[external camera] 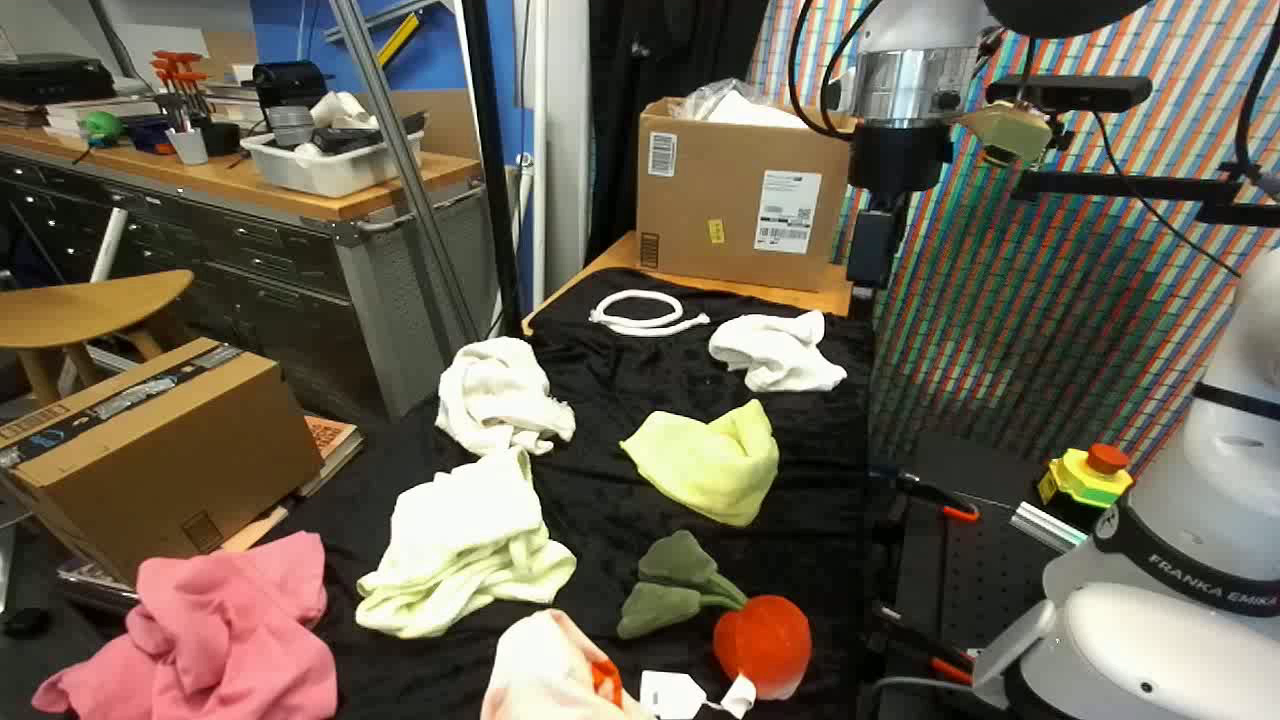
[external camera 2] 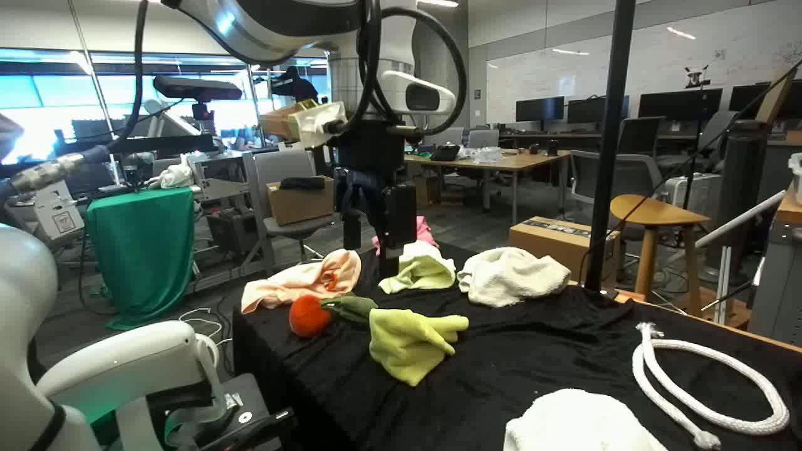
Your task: Pile up all the objects on the table
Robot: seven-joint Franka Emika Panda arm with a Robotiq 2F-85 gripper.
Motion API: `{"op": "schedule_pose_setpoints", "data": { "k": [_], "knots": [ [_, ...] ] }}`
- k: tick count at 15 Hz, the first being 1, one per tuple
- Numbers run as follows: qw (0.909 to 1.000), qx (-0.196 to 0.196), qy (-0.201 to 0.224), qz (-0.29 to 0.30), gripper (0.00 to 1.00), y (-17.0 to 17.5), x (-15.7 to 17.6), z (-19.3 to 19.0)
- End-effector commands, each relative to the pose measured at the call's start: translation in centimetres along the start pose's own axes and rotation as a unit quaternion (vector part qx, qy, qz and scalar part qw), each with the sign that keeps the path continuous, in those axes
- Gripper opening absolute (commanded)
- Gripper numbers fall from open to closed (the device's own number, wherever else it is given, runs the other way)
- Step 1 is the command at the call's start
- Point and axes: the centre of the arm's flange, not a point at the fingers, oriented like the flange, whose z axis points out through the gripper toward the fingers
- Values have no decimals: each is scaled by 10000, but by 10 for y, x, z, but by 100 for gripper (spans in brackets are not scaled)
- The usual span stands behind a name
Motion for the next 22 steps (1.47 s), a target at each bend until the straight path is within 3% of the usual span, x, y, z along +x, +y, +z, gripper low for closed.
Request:
{"op": "schedule_pose_setpoints", "data": {
  "k": [1, 11, 15, 18, 22],
  "knots": [
    [10000, 0, 12, 0, 100, 0, 0, -1],
    [10000, 0, 39, 0, 100, 0, 1, -4],
    [9998, -88, -36, -190, 100, -8, 22, 2],
    [9989, -188, -91, -427, 100, -36, 47, 10],
    [9960, -245, -18, -858, 100, -99, 94, 10]
  ]
}}
